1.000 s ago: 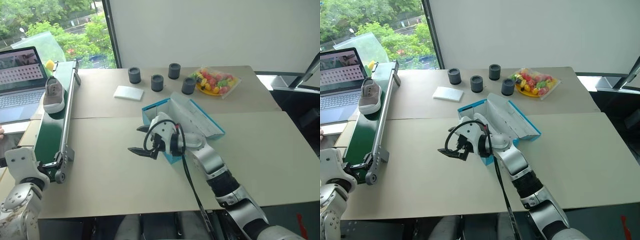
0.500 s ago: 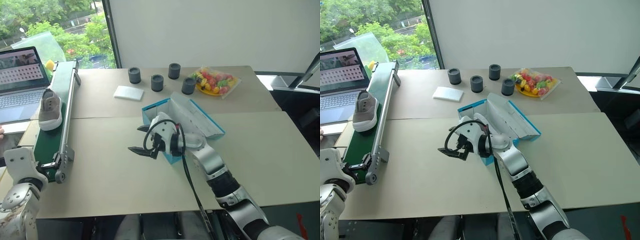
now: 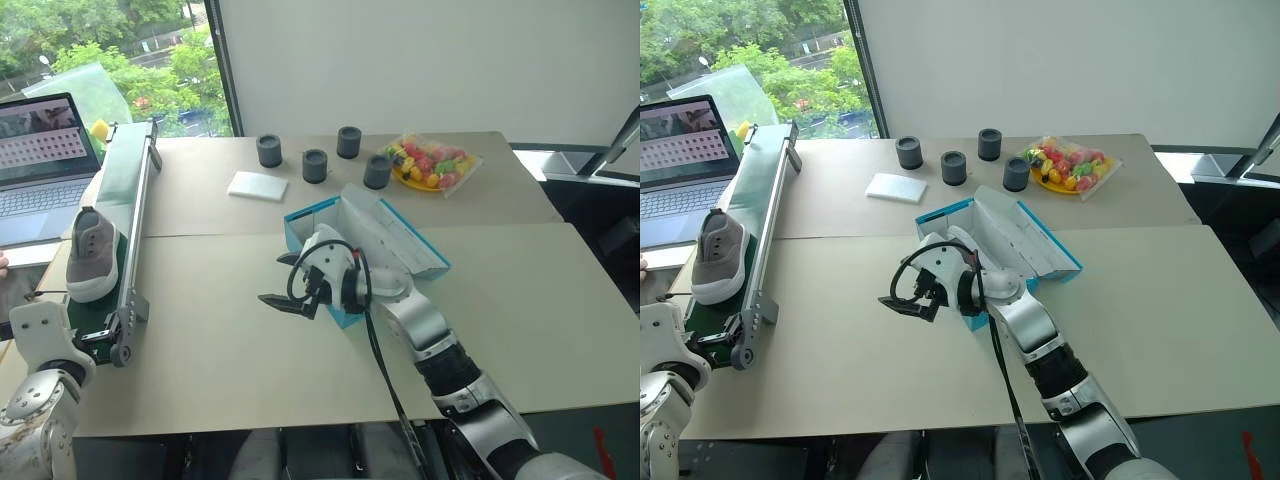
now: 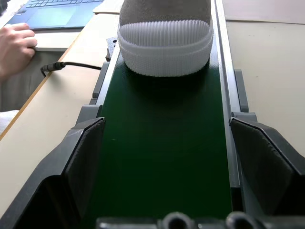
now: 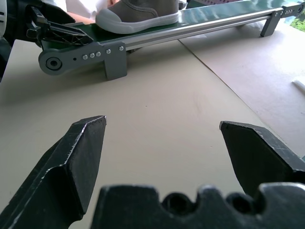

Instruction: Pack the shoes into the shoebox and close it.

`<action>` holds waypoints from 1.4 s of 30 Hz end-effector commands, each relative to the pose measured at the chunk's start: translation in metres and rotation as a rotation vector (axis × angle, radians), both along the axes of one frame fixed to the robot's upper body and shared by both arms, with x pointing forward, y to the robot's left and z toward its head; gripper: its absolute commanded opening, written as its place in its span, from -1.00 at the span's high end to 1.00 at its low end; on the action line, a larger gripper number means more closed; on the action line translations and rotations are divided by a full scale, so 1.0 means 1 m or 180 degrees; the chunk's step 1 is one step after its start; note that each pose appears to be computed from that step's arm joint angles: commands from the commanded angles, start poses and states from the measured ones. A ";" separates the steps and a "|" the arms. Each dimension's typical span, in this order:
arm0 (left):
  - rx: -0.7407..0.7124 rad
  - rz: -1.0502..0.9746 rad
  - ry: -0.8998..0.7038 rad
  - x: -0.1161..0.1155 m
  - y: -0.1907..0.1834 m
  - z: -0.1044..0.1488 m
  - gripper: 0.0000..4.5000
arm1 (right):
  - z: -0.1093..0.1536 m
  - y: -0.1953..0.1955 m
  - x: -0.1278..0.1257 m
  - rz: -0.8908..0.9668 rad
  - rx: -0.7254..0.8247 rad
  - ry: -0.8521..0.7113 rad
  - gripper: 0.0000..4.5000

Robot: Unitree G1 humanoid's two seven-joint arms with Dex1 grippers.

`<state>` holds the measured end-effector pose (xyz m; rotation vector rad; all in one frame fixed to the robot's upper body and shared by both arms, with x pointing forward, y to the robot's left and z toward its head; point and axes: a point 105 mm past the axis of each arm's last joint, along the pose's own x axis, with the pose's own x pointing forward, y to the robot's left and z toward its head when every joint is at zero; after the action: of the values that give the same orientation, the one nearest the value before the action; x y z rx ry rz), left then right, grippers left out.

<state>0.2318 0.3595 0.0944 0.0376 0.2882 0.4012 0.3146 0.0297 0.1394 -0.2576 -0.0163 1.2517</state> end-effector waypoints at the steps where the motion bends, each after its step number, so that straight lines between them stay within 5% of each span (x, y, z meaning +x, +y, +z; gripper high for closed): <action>1: 0.0095 0.0079 -0.0053 -0.003 0.007 0.006 -0.99 | 0.017 -0.001 -0.001 -0.0004 0.0148 -0.0122 -1.00; 10: -0.0126 0.0307 -0.0133 -0.002 0.014 0.003 -0.99 | 0.018 -0.004 0.002 -0.0063 0.0146 -0.0118 -1.00; 16: -0.0118 0.0272 -0.0203 0.002 0.013 0.007 -0.43 | 0.019 -0.005 0.006 -0.0119 0.0161 -0.0126 -1.00; 23: -0.0138 0.0249 -0.0333 0.008 0.009 0.014 -0.34 | 0.020 -0.005 0.009 -0.0174 0.0161 -0.0123 -1.00; 26: 0.0020 0.0207 -0.0682 0.016 0.002 0.037 -0.34 | 0.020 -0.007 0.016 -0.0293 0.0225 -0.0013 -1.00; 29: 0.0393 -0.0023 -0.1089 0.027 -0.022 0.067 -0.34 | 0.019 -0.010 0.033 -0.0603 0.0445 0.0637 -1.00; 34: 0.0541 -0.0719 -0.1237 0.048 -0.086 0.076 -0.34 | 0.033 -0.006 0.044 -0.0620 0.1113 0.2094 -1.00; 37: 0.0126 -0.1360 -0.1346 0.058 -0.146 0.073 -0.34 | 0.055 0.003 0.039 -0.0267 0.1488 0.2799 -1.00; 42: -0.0347 -0.2208 -0.1355 0.054 -0.221 0.072 -0.34 | 0.073 0.011 0.029 0.0012 0.1567 0.3045 -1.00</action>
<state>0.2925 0.1611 0.1443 -0.0433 -0.0533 -0.2044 0.3546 0.0265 0.1909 0.7413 0.5150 1.1362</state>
